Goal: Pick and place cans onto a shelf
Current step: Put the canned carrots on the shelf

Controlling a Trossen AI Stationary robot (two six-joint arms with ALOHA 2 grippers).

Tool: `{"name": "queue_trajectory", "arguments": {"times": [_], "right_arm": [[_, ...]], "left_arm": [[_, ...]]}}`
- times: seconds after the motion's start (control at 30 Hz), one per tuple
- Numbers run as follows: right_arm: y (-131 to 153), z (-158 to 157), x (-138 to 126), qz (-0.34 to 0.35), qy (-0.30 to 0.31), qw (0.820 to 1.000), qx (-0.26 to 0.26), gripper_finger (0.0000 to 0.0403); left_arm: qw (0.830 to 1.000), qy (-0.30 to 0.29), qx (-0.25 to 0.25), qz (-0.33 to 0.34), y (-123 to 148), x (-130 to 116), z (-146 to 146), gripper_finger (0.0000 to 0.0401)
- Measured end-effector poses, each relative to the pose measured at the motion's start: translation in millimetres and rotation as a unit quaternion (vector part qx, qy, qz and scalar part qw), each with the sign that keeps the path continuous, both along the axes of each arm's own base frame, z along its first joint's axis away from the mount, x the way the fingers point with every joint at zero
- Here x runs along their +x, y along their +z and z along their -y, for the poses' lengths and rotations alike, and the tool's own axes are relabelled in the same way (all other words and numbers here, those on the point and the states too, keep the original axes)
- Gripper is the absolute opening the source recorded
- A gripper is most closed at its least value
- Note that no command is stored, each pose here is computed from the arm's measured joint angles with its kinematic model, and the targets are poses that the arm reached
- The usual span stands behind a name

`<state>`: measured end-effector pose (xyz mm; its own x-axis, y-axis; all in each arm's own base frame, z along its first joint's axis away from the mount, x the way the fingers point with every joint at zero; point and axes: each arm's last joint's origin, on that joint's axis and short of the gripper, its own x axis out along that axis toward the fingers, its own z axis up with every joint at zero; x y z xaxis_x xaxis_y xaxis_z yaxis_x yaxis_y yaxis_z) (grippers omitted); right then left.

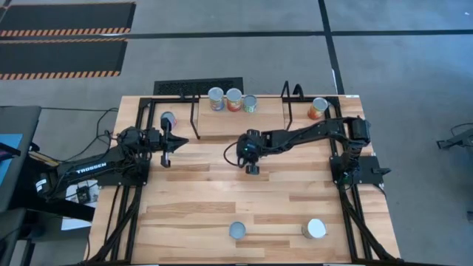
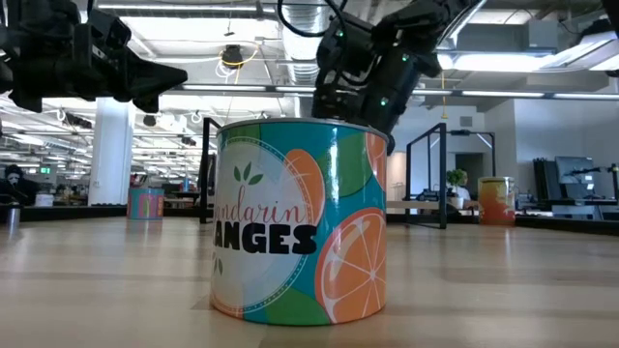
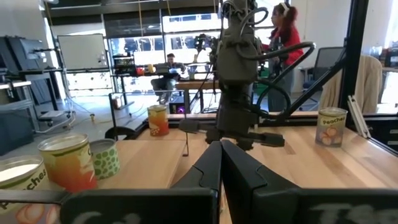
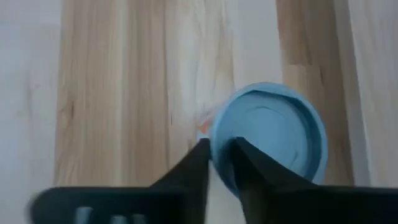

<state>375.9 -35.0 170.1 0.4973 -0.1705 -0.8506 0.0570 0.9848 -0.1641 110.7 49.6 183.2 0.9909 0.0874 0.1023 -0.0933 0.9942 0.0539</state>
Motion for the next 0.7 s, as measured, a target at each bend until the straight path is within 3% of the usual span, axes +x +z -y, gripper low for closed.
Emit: {"name": "queue_trajectory", "arguments": {"times": [0.13, 0.23, 0.43, 0.53, 0.7], "right_arm": [[5, 0, -2, -0.005, -0.001, 1.000, -0.001, 0.0013], [17, 2, 3, -0.008, -0.020, 1.000, 0.012, 0.0020], [68, 10, 13, -0.004, -0.075, 0.996, 0.039, 0.0007], [86, 30, 8, -0.021, -0.109, 0.993, 0.039, 0.0009], [77, 83, -13, -0.069, -0.176, 0.982, 0.029, 0.0007]], "left_arm": [[1.000, 0.010, 0.001, -0.005, -1, 0, -1, 0.0000], [1.000, 0.014, 0.000, -0.007, -2, 0, -1, 0.0000], [1.000, 0.014, 0.000, -0.007, -2, 0, -1, 0.0000], [1.000, 0.014, 0.000, -0.007, -2, 0, -1, 0.0000], [1.000, 0.014, 0.000, -0.007, -2, 0, -1, 0.0000]]}}
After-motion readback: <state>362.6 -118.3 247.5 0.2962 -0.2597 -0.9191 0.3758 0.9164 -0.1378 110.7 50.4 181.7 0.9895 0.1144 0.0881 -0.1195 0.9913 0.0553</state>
